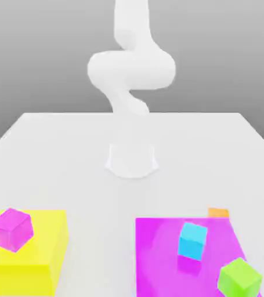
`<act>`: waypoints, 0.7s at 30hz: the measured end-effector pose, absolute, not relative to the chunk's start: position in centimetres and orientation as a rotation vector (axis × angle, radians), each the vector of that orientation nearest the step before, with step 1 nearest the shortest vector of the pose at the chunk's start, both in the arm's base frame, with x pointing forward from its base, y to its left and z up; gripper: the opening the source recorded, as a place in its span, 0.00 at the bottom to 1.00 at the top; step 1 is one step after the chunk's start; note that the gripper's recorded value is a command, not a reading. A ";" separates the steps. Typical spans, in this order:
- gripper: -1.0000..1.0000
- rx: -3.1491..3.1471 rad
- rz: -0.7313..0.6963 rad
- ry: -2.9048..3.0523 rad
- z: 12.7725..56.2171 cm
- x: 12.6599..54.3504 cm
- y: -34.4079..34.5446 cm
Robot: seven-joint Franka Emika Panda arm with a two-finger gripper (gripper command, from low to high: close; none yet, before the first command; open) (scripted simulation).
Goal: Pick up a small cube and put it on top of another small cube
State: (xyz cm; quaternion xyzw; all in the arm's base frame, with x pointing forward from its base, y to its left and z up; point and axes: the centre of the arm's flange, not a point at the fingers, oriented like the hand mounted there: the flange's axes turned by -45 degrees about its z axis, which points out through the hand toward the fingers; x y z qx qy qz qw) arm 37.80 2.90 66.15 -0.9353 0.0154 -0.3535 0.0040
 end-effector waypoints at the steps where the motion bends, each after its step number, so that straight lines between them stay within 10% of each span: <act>1: 0.50 -2.950 -1.053 0.061 63.7 39.1 4.3; 10: 0.50 -3.074 -0.582 0.158 41.3 42.2 14.5; 21: 0.50 -3.129 -0.024 0.243 19.7 30.5 22.0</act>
